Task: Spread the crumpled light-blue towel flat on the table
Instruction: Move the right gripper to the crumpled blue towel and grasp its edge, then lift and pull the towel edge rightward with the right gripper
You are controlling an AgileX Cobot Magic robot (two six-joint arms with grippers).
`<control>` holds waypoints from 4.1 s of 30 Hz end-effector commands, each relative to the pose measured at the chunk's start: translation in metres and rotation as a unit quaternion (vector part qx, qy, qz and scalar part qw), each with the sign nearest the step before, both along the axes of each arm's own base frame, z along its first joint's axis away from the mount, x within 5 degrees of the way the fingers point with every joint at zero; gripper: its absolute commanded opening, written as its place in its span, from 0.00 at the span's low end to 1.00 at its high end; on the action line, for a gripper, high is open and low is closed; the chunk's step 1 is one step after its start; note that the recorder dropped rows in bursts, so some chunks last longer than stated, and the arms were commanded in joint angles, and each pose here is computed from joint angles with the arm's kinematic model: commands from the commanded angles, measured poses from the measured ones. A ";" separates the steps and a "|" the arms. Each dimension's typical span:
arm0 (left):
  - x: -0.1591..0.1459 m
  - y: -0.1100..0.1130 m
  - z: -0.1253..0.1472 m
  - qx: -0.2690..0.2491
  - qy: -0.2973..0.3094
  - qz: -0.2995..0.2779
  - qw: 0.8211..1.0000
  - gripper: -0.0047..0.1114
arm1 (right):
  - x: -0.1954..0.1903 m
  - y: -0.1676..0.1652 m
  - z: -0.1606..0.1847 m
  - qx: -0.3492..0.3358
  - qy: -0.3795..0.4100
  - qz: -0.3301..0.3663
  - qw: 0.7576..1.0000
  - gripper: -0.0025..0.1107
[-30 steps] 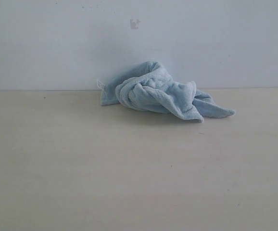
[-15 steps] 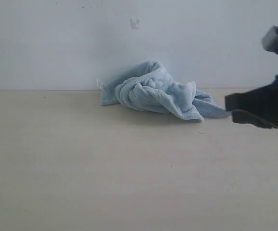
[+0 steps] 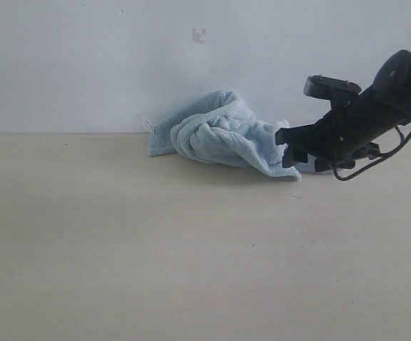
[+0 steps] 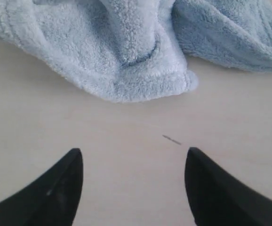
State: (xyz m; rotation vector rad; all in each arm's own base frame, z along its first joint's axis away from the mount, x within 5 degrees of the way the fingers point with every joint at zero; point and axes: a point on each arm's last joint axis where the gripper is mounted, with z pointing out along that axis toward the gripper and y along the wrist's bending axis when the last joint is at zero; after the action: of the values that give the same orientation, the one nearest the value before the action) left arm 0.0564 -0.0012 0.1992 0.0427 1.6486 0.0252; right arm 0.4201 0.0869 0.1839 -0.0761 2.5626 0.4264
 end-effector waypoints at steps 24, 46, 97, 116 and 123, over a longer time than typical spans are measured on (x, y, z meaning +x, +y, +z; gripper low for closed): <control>0.000 0.000 0.000 -0.003 -0.004 0.003 1.000 0.08 | 0.071 0.009 -0.075 -0.031 0.013 0.055 0.998 0.37; 0.000 0.000 0.000 -0.003 -0.004 0.003 1.000 0.08 | 0.068 0.008 -0.037 -0.072 -0.030 0.115 0.990 0.59; 0.000 0.000 0.000 -0.001 -0.004 0.003 1.000 0.08 | 0.034 0.016 0.056 -0.078 -0.035 0.132 0.988 0.14; 0.000 0.000 0.000 -0.001 -0.004 0.003 1.000 0.08 | -0.112 -0.033 0.203 -0.178 -0.142 0.062 0.972 0.02; 0.000 0.000 0.000 -0.001 -0.004 0.003 1.000 0.08 | -0.222 -0.060 0.231 -0.201 -0.292 0.013 0.935 0.02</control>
State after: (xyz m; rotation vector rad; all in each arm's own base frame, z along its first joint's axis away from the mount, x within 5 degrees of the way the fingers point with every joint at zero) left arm 0.0564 -0.0012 0.1993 0.0425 1.6467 0.0255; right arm 0.2361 0.0382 0.4087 -0.3610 2.1432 -0.0572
